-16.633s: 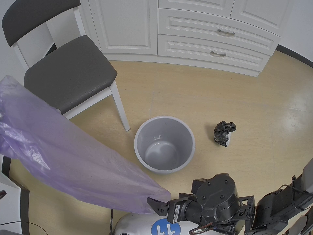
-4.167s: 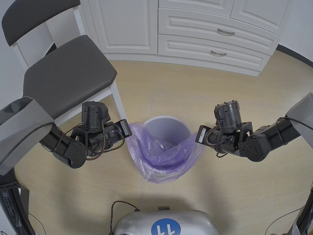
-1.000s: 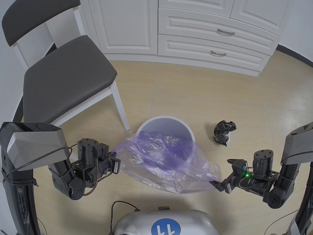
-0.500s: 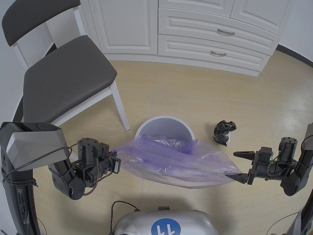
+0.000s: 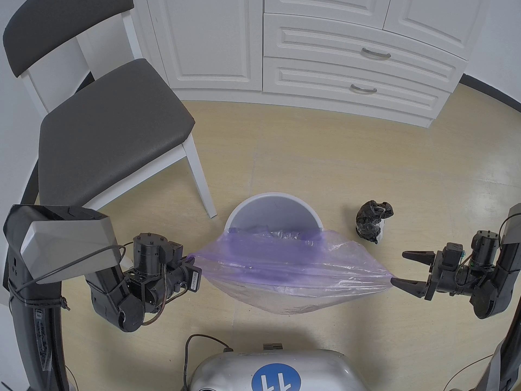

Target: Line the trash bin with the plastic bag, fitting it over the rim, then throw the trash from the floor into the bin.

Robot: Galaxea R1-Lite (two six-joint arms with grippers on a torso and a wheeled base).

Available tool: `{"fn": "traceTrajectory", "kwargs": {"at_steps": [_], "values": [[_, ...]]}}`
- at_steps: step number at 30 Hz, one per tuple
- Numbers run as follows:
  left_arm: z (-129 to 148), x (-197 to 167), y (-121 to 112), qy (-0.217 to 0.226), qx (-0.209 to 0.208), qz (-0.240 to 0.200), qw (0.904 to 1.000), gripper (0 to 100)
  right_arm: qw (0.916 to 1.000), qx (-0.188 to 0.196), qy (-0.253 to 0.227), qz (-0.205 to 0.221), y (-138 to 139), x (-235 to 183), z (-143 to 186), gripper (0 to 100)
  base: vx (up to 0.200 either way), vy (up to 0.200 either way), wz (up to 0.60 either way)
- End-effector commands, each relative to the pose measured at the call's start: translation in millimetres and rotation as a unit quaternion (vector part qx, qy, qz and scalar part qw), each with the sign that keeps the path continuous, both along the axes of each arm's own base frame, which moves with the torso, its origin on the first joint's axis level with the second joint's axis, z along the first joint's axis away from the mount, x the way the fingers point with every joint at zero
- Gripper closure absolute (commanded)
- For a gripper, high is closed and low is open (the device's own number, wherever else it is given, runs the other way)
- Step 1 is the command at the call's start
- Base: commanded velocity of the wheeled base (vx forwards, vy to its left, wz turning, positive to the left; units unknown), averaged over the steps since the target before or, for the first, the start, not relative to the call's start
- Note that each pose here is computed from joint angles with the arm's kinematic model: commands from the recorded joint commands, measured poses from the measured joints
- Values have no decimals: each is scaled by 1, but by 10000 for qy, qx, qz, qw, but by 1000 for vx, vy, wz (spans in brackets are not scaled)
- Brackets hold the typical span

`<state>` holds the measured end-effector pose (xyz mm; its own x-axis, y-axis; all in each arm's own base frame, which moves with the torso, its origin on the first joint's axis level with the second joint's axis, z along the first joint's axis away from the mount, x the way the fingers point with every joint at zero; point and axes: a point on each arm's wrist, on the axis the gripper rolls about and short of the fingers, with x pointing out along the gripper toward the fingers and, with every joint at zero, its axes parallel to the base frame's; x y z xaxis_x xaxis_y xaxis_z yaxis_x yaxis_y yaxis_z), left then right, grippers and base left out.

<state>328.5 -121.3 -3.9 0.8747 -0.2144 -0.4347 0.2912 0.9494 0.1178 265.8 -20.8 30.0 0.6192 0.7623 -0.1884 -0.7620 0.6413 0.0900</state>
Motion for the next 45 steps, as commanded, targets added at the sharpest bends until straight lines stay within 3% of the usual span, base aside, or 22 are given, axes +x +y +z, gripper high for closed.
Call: {"fn": "traceTrajectory", "kwargs": {"at_steps": [1,6,8,9,10,11,13,16,18,19,20,22,28,29,30,31,32,33,34,37,41,45], "values": [[-2,1,1,14,4,20,10000,100,10000,13,54,-24,-2,1,-3,0,0,0,0],[1,1,1,-36,-14,28,10000,100,9997,-48,-148,-204,1,6,8,0,0,0,0],[5,0,1,-93,-36,20,9999,100,9984,-155,-231,-488,10,9,15,0,0,0,0],[9,-1,0,-141,-65,1,9999,100,9953,-303,-323,-862,21,10,21,0,0,0,0],[9,-1,0,-141,-65,1,9999,100,9953,-303,-323,-862,21,10,21,0,0,0,0],[16,-3,0,-212,-92,-7,9997,100,9865,-531,-500,-1465,34,12,30,0,0,0,0],[21,-5,0,-255,-109,-22,9996,100,9727,-732,-710,-2082,49,13,39,0,0,0,0],[27,-9,0,-306,-149,-87,9994,100,9469,-1112,-1125,-2798,56,11,53,0,0,0,0],[29,-10,0,-318,-160,-109,9993,100,9347,-1360,-1327,-3005,56,9,58,0,0,0,0],[31,-13,-3,-335,-180,-159,9991,100,9236,-1619,-1530,-3120,61,5,62,0,0,0,0],[32,-14,-4,-335,-181,-190,9991,100,9202,-1680,-1636,-3133,68,1,64,0,0,0,0],[34,-18,-8,-342,-183,-252,9989,100,9219,-1741,-1639,-3050,89,-7,62,0,0,0,0],[33,-22,-11,-297,-171,-328,9989,100,9198,-1467,-2314,-2809,153,-1,88,0,0,0,0],[33,-23,-11,-290,-168,-335,9989,100,9210,-1798,-2288,-2590,167,3,94,0,0,0,0],[33,-23,-11,-290,-168,-335,9989,100,9210,-1798,-2288,-2590,167,3,94,0,0,0,0],[31,-26,-11,-247,-151,-350,9990,100,9232,-2050,-2158,-2431,173,2,101,0,0,0,0],[29,-29,-10,-166,-146,-398,9990,100,9296,-2282,-1925,-2160,184,-2,106,0,0,0,0],[29,-29,-10,-165,-149,-405,9989,0,9301,-2311,-1898,-2132,185,-3,106,0,0,0,0],[27,-30,-9,-85,-181,-522,9984,0,9366,-2463,-1664,-1858,197,-6,110,0,0,0,0],[26,-29,-5,-33,-230,-583,9980,0,9454,-2576,-1287,-1528,216,-12,104,0,0,0,0],[27,-26,4,-2,-296,-623,9976,0,9429,-2870,-1076,-1306,227,-14,89,0,0,0,0],[27,-28,12,36,-316,-681,9972,0,9436,-2907,-1073,-1163,240,-13,83,0,0,0,0]]}}
